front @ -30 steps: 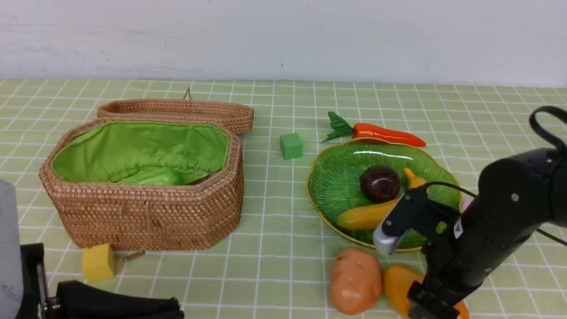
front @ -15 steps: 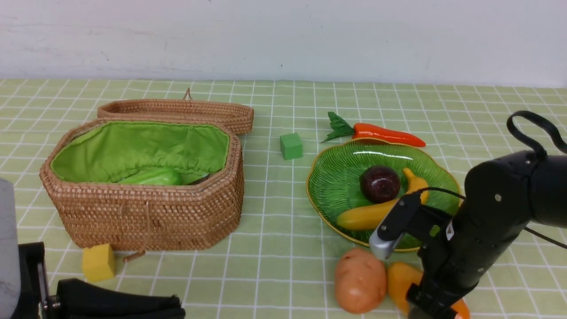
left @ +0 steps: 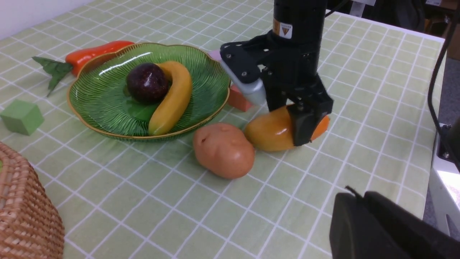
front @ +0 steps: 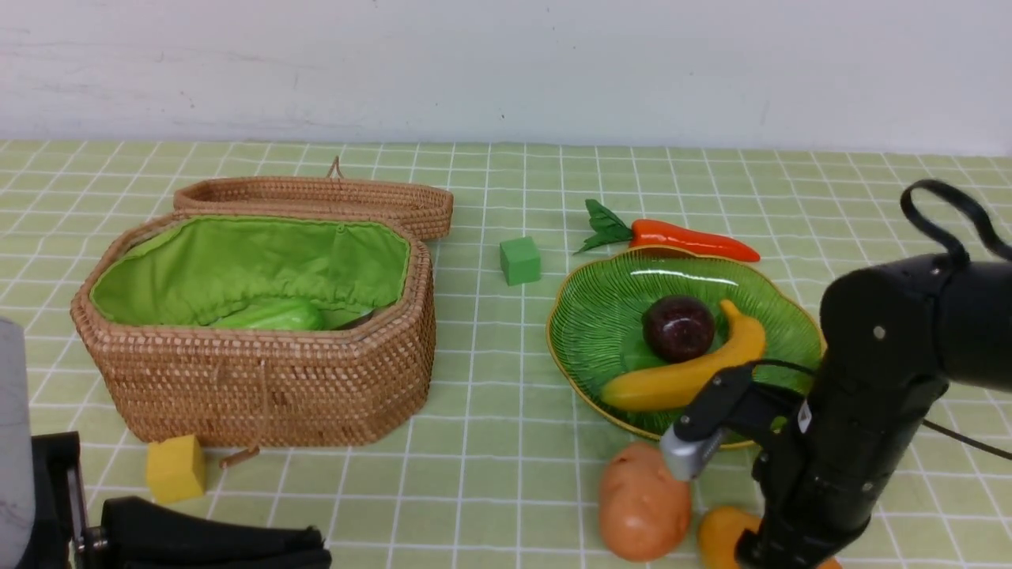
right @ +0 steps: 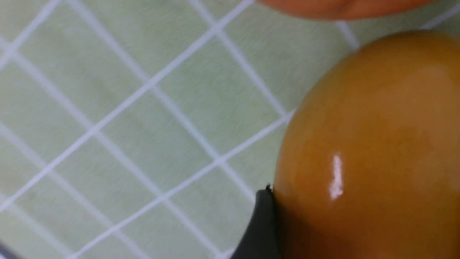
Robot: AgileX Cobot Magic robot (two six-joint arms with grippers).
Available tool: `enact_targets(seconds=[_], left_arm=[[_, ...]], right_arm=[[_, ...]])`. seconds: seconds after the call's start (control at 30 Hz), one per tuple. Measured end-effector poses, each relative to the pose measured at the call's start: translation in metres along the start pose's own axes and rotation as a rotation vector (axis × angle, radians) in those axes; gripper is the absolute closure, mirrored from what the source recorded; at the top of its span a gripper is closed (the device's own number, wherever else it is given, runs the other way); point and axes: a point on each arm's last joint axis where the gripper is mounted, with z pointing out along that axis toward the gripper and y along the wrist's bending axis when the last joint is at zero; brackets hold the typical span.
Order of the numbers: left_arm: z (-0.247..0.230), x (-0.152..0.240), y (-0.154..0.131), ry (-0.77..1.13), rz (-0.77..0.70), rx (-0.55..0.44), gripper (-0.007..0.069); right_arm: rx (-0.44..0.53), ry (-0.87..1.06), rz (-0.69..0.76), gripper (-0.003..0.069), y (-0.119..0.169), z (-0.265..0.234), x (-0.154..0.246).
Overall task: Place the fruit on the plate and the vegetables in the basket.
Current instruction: Use the right arm to grab a mango and put it into the right plate
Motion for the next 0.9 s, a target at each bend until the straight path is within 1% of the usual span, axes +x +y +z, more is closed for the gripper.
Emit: enact_targets(seconds=[0.17,0.23,0.27,0.3,0.37,0.4,0.47,0.5,0.53,0.6,0.63,0.67,0.7,0.8,0.87,0.9], left_arm=[[0.0,0.0,0.0,-0.001,-0.001,0.0,0.0603],[0.0,0.0,0.0,-0.001,-0.001,0.0,0.0603],[0.0,0.0,0.0,-0.001,-0.001,-0.001,0.0603],[0.0,0.0,0.0,-0.002,-0.001,-0.004,0.0603],[0.0,-0.001,0.002,-0.008,-0.001,-0.017,0.0603],[0.0,-0.001,0.002,-0.01,-0.002,-0.019,0.0603],[0.0,-0.003,0.005,-0.028,-0.013,-0.06,0.0603],[0.0,-0.004,0.009,-0.045,-0.041,-0.094,0.0606],[-0.001,-0.004,0.01,-0.051,-0.046,-0.108,0.0606],[-0.002,-0.008,0.019,-0.102,-0.119,-0.208,0.0608],[-0.003,-0.009,0.022,-0.121,-0.142,-0.242,0.0608],[-0.003,-0.009,0.023,-0.124,-0.146,-0.247,0.0608],[-0.004,-0.01,0.025,-0.139,-0.165,-0.274,0.061],[-0.004,-0.01,0.024,-0.131,-0.162,-0.262,0.061],[-0.003,-0.009,0.023,-0.117,-0.142,-0.246,0.061],[-0.003,-0.007,0.021,-0.093,-0.102,-0.223,0.061]], right_arm=[[-0.009,-0.011,-0.013,0.0057,0.01,-0.033,0.007],[0.005,-0.072,0.002,0.0057,0.016,-0.057,0.01],[0.011,-0.091,0.006,0.0057,0.016,-0.062,0.01],[0.052,-0.203,0.028,0.0057,0.017,-0.08,0.004],[0.104,-0.357,0.08,0.0057,0.013,-0.096,-0.008],[0.107,-0.372,0.096,0.0057,0.011,-0.098,-0.009],[0.146,-0.523,0.175,0.0057,-0.001,-0.107,-0.029],[0.151,-0.559,0.214,0.0058,-0.009,-0.106,-0.039],[0.156,-0.578,0.221,0.0058,-0.01,-0.107,-0.042],[0.165,-0.622,0.271,0.0059,-0.031,-0.096,-0.067],[0.167,-0.638,0.28,0.0059,-0.037,-0.093,-0.077],[0.168,-0.638,0.283,0.0059,-0.039,-0.091,-0.079],[0.165,-0.642,0.296,0.0059,-0.047,-0.081,-0.091],[0.156,-0.628,0.309,0.0059,-0.059,-0.06,-0.111],[0.155,-0.621,0.312,0.0059,-0.064,-0.053,-0.118],[0.156,-0.616,0.315,0.0059,-0.068,-0.045,-0.123]])
